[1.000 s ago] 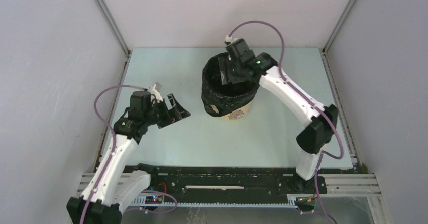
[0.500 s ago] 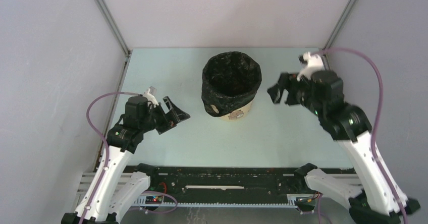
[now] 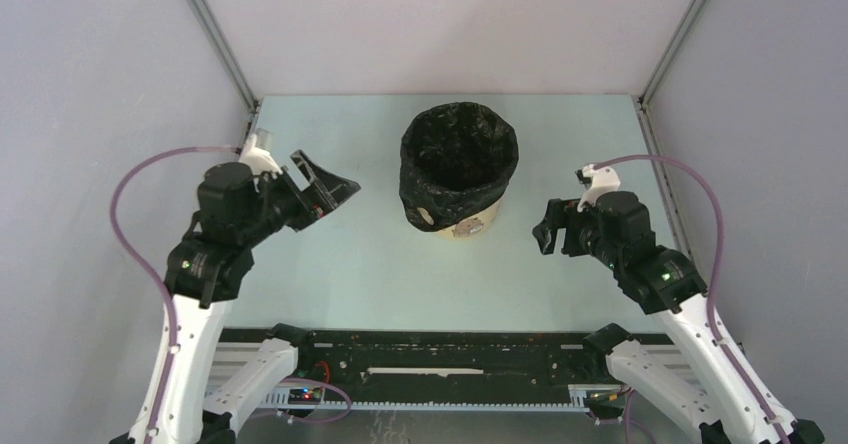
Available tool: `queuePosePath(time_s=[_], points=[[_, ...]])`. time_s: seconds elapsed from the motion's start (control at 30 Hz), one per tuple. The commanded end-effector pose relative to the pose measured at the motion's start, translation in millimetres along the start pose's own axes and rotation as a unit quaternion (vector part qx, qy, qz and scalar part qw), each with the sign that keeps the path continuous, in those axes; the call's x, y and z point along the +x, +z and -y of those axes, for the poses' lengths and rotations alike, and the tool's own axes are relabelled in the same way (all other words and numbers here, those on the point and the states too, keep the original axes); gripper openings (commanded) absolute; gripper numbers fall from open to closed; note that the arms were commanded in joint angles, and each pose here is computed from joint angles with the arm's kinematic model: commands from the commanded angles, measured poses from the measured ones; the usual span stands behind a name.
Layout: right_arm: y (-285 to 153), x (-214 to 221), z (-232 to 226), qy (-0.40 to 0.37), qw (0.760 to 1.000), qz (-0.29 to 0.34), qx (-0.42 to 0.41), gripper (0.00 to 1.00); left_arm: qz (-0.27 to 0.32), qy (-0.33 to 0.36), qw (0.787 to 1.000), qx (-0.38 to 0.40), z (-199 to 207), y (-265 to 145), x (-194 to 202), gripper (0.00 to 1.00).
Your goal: Put the trash bags into the trash bin
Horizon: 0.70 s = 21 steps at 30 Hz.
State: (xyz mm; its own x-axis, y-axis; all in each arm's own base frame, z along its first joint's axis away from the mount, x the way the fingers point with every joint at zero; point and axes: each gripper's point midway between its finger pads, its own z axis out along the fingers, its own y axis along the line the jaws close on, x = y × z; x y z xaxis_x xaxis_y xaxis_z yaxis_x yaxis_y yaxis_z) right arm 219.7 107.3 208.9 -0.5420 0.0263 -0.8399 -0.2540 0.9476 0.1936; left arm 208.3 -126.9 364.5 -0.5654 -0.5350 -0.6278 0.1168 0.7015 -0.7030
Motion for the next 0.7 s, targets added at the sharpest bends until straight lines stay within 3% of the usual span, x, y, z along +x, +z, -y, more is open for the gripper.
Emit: queuePosePath(time_s=[0.0, 0.4, 0.67], points=[[16.8, -39.7, -11.6, -0.074, 0.987, 0.132, -0.045, 0.89, 0.03, 0.061, 0.998, 0.0, 18.8, -9.3, -31.0, 0.92], [101.9, -18.0, -60.8, -0.155, 0.944, 0.15, -0.248, 0.88, 0.106, 0.143, 0.983, 0.041, 58.9, -6.9, -90.8, 0.97], [142.1, -26.5, -60.2, -0.162, 0.925, 0.174, -0.298, 0.89, 0.117, 0.165, 0.979, 0.038, 61.7, 18.9, -115.5, 0.98]])
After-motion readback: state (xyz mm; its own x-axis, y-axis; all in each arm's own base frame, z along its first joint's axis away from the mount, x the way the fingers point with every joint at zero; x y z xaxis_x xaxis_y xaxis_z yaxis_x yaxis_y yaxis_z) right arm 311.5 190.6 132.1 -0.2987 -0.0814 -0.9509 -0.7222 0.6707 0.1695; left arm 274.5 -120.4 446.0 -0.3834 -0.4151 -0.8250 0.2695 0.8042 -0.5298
